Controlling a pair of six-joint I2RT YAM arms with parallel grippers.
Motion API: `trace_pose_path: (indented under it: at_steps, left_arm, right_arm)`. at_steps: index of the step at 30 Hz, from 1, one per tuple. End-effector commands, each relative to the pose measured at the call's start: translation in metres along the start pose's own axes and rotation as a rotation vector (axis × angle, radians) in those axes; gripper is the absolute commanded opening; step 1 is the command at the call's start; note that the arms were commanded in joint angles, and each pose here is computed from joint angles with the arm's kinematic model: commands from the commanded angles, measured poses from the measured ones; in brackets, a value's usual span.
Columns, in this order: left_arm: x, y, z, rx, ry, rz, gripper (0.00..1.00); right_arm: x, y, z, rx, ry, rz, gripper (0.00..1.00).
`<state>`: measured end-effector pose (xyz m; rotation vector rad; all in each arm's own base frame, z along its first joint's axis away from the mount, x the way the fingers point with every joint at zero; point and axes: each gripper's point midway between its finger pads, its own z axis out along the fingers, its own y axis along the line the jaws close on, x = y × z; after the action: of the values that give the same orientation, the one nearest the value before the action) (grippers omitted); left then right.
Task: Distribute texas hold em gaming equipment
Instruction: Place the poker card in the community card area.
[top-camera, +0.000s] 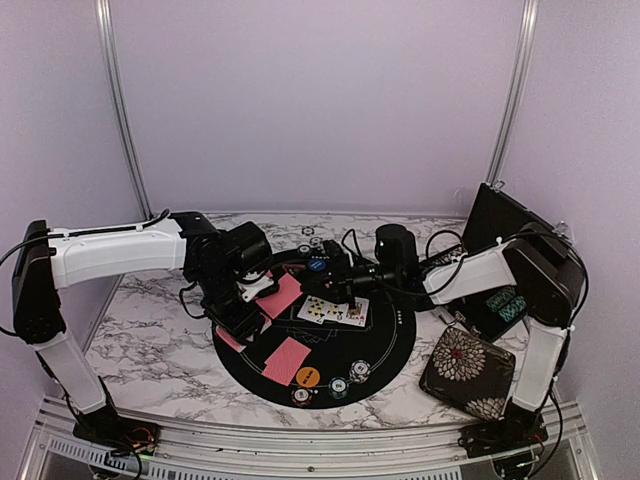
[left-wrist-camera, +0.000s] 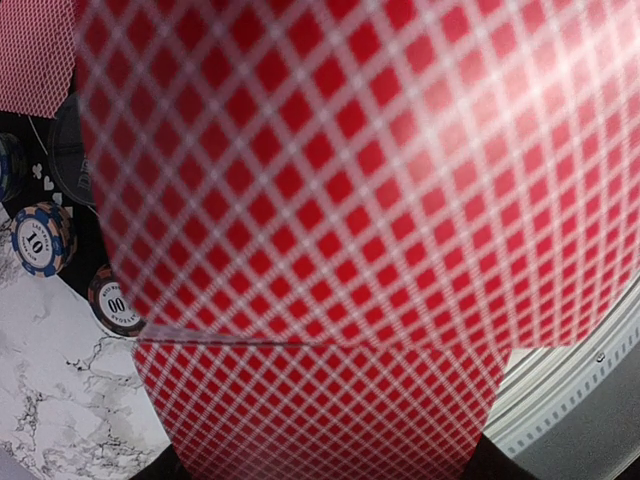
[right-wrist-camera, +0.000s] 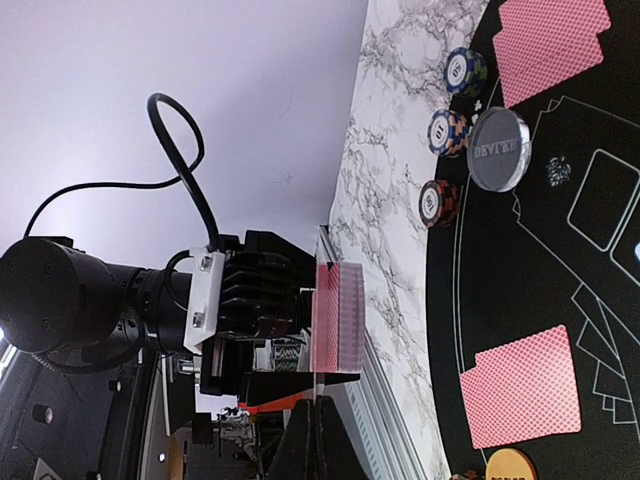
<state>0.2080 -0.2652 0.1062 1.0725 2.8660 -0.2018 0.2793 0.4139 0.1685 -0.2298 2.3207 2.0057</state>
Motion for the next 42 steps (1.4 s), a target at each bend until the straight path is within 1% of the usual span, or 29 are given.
trace_pose_path:
  at_steps: [1,11,23,29,35,42]
  left_arm:
    - [0.005,0.002,-0.010,0.004,-0.017,-0.007,0.44]
    - [0.007,0.005,-0.012,0.003,-0.024,-0.015,0.44]
    - [0.006,0.005,-0.013,0.003,-0.029,-0.012,0.44]
    - [0.007,0.005,-0.014,0.005,-0.030,-0.013,0.44]
    - [0.008,0.006,-0.013,0.004,-0.027,-0.016,0.44]
    - [0.007,0.006,-0.012,0.006,-0.027,-0.017,0.44]
  right_arm:
    - [-0.006,0.005,-0.012,-0.002,-0.001,-0.043,0.00]
    - [-0.026,-0.027,-0.027,0.070,0.000,-0.056,0.00]
    - [-0.061,-0.082,-0.007,0.243,0.058,-0.139,0.00]
    - [-0.068,-0.108,-0.006,0.341,0.081,-0.135,0.00]
    - [-0.067,-0.127,-0.008,0.370,0.105,-0.120,0.00]
    - [-0.074,-0.140,-0.008,0.422,0.092,-0.117,0.00]
